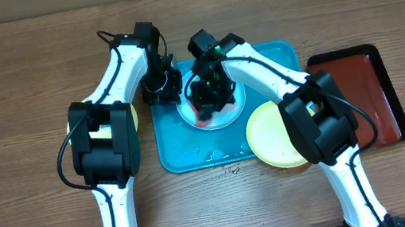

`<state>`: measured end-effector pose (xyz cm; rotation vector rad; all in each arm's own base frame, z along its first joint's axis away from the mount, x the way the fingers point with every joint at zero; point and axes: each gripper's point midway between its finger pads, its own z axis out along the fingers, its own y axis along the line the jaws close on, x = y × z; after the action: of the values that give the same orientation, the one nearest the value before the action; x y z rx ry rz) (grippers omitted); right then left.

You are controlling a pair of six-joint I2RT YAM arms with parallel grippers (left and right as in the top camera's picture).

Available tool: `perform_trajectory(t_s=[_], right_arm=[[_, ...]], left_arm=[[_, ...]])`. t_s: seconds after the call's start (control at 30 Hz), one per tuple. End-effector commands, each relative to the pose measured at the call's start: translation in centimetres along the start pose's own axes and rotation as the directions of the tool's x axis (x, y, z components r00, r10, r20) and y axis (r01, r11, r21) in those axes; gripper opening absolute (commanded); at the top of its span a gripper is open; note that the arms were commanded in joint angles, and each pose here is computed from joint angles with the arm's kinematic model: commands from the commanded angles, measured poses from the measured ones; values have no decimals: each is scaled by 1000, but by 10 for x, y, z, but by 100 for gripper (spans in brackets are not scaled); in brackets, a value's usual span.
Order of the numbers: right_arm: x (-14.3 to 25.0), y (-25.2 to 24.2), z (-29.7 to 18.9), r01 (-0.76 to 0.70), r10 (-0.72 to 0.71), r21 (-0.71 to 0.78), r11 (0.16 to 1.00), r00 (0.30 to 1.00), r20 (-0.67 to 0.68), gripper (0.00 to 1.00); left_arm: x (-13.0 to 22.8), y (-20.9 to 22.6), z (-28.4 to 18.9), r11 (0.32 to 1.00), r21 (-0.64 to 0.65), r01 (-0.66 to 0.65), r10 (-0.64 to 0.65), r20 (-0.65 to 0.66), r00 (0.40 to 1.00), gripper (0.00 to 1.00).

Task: Clean dirty plates on tray and stack at the side
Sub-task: 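Scrub the white plate with the sponge held by the right gripper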

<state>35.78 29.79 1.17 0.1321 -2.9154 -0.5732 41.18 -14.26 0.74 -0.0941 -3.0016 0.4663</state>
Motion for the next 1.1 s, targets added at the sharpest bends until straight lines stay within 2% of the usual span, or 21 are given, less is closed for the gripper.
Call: perform_trajectory(t_s=[0.0,0.13,0.23,0.33,0.57,0.8,0.93,1.07], right_arm=[[-17,-59,-9,-76,72,155,985,997,31,4],[-37,-104,-36,-155,131,252,955,985,109,4],[-49,-123,-45,-184,144,271,945,977,159,4],[-67,-121,-48,-133,80,251,959,975,209,4],[-77,-51,-30,40,-56,70,997,971,232,4],[-48,13,-7,161,-153,-35,986,974,167,4],[-26,27,1,175,-168,-62,983,981,96,4],[-5,16,3,153,-153,-32,988,988,7,4]], left_arm=[[8,12,19,1000,17,21,-20,-58,998,4],[6,19,17,999,19,37,-36,-51,998,5],[6,21,16,999,17,32,-31,-49,998,4],[6,20,16,1000,18,15,-14,-50,999,4],[6,20,17,1000,18,9,-8,-50,999,4],[6,20,17,1000,20,9,-8,-49,999,4],[6,19,17,1000,22,9,-8,-50,999,4],[6,19,17,1000,22,9,-8,-50,999,4]])
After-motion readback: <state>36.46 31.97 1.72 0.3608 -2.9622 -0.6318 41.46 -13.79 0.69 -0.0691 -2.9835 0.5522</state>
